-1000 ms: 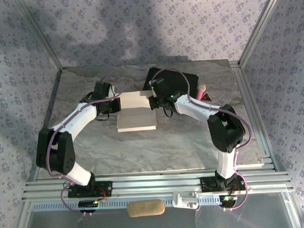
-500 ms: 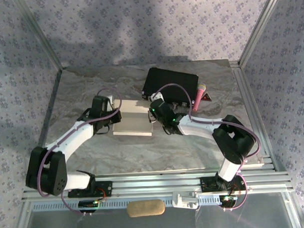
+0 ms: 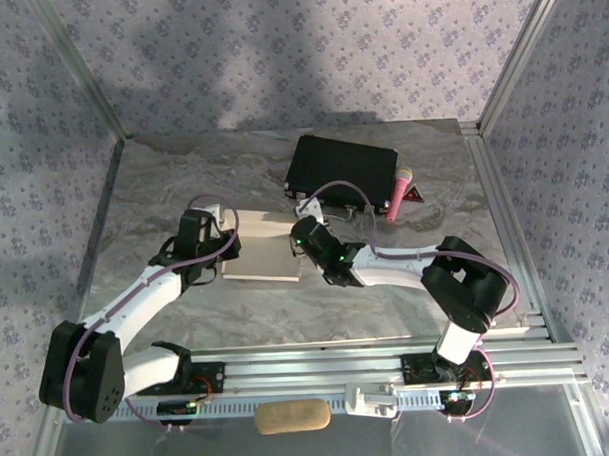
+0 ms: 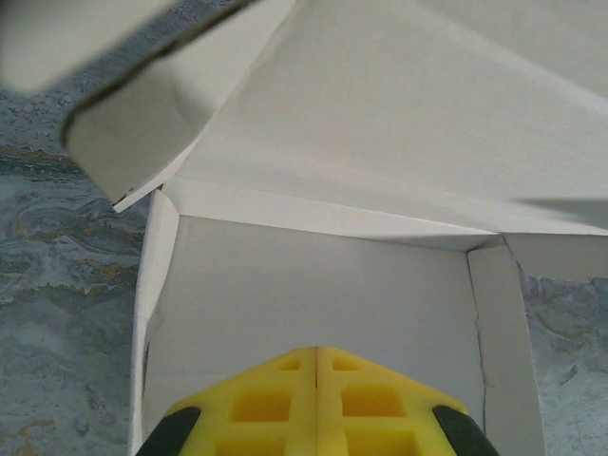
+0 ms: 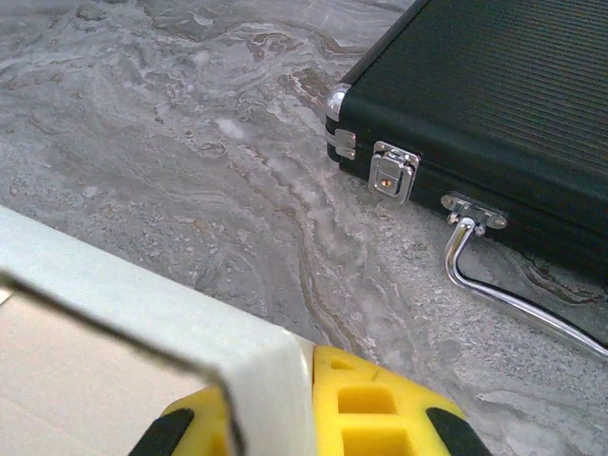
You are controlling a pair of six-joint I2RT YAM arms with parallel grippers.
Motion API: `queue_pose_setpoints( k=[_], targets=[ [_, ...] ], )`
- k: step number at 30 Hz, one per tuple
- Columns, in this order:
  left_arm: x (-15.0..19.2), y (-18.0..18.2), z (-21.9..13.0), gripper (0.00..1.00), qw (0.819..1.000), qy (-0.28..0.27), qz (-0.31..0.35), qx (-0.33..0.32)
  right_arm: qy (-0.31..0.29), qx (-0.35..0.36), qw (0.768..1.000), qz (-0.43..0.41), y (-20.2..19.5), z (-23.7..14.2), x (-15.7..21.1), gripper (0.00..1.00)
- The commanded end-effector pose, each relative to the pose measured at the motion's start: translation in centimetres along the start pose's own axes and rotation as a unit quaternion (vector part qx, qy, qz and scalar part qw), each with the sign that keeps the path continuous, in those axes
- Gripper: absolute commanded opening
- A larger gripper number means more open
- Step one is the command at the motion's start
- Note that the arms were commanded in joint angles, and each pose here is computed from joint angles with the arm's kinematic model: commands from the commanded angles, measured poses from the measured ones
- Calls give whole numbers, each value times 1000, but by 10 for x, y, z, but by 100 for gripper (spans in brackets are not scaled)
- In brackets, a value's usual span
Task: Fold the paper box
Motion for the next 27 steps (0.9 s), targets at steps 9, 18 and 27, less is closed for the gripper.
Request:
queue_pose_setpoints(
  k=[9,18,27],
  targets=[
    [-23,15,-33,57,998,2,43,-54,32,10,999,-37,-7,9,1,0],
    [-53,42,-3,55,995,25,61,-70,51,-22,997,-54,-11,18,-10,0],
    [-89,28,23,50,985,-76,154,-24,92,-77,988,-93,-19,24,-30,0]
  ],
)
Point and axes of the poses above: each hand's point on the last joint's axis, 136 mm out from that joint toward the fingers, its own z axis out along the fingers, its own y axis along the line the jaws close on, x = y × z, the point moved 1 cm from there along -z, back along the fingers, and after that the axes turned 9 degrees about z, right-handed, at the moved point
